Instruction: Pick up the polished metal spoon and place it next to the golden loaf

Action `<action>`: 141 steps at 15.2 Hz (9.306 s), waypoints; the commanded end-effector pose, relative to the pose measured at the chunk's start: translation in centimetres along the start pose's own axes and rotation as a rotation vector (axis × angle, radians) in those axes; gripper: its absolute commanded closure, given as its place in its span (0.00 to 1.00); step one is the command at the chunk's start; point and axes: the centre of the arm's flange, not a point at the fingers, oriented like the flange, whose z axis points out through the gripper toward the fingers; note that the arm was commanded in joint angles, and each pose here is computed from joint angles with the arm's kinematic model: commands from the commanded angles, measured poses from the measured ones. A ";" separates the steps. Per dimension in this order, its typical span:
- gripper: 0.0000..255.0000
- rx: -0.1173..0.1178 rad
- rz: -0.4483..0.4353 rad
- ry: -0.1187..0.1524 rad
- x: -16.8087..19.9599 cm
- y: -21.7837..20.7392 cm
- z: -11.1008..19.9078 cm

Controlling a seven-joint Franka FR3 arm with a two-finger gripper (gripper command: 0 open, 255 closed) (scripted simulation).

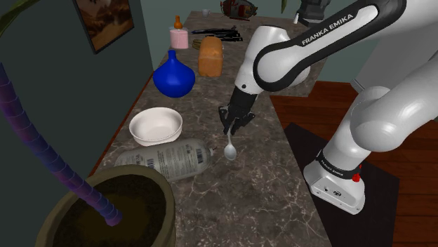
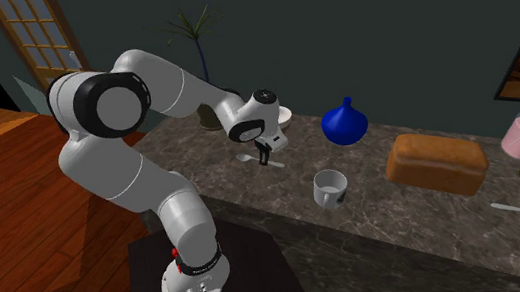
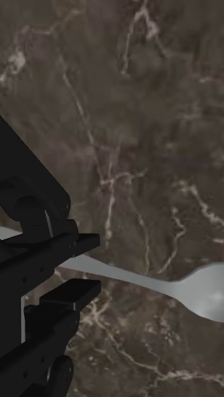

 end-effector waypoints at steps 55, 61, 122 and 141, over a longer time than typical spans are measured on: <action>1.00 0.000 0.000 0.000 3.0 -2.7 -23.4; 1.00 0.000 0.000 0.000 9.5 1.4 -25.2; 1.00 0.000 0.000 0.000 37.1 22.7 -13.4; 0.00 0.000 0.000 0.000 37.3 23.1 -15.9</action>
